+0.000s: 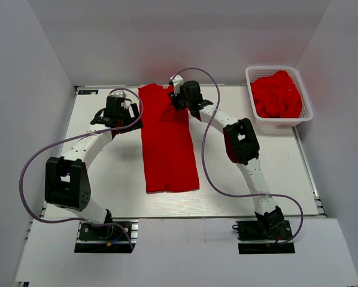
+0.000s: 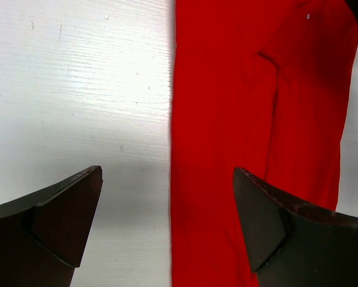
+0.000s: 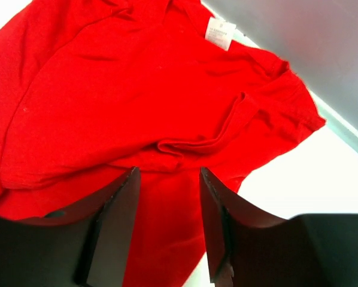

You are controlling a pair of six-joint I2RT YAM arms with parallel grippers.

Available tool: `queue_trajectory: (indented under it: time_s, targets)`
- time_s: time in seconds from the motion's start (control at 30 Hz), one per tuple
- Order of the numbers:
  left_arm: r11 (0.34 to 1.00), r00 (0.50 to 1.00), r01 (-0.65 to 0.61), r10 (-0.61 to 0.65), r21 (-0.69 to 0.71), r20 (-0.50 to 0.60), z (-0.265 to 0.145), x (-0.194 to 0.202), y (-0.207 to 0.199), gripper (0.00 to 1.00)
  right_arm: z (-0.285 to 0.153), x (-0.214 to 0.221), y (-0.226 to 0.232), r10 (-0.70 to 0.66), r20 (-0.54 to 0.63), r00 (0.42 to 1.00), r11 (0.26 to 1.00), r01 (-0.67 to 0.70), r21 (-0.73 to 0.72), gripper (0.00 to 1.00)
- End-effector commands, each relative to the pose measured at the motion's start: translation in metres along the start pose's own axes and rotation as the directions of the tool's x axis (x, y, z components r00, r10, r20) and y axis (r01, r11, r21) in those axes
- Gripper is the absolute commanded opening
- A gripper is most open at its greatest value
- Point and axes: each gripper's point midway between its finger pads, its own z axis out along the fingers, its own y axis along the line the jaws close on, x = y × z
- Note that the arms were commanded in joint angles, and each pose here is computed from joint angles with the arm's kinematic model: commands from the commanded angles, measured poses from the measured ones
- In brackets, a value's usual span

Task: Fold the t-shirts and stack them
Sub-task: Rotate the tshirt 80 degrees

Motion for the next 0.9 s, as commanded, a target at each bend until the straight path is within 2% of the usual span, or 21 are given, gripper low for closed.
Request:
queue_trajectory:
  time_s: [0.0, 0.07, 0.1, 0.63, 0.7, 0.87]
  targets:
    - [1.000, 0.999, -0.007, 0.007, 0.005, 0.040, -0.008, -0.016, -0.004, 1.00, 0.006, -0.014, 0.000, -0.003, 0.047, 0.999, 1.000, 0.003, 0.000, 0.51]
    - [1.000, 0.999, -0.007, 0.007, 0.005, 0.040, -0.008, -0.016, -0.004, 1.00, 0.010, -0.012, -0.002, 0.011, 0.052, 0.999, 1.000, -0.012, 0.004, 0.51]
    - [1.000, 0.999, -0.007, 0.007, 0.001, 0.032, -0.006, -0.013, -0.003, 1.00, 0.011, -0.012, -0.001, 0.010, 0.057, 0.998, 1.000, -0.010, 0.006, 0.54]
    - [1.000, 1.000, -0.008, 0.008, -0.011, 0.027, -0.004, -0.013, -0.001, 1.00, 0.028, -0.005, 0.001, 0.035, 0.078, 0.996, 0.999, -0.036, 0.007, 0.57]
    - [1.000, 1.000, -0.008, 0.008, -0.011, 0.027, -0.004, -0.013, -0.001, 1.00, 0.029, -0.006, 0.003, 0.036, 0.081, 0.996, 0.999, -0.036, -0.002, 0.51]
    - [1.000, 1.000, -0.002, 0.002, -0.017, 0.028, -0.004, -0.015, 0.002, 1.00, 0.031, -0.010, 0.008, 0.020, 0.090, 0.996, 1.000, -0.018, -0.019, 0.49]
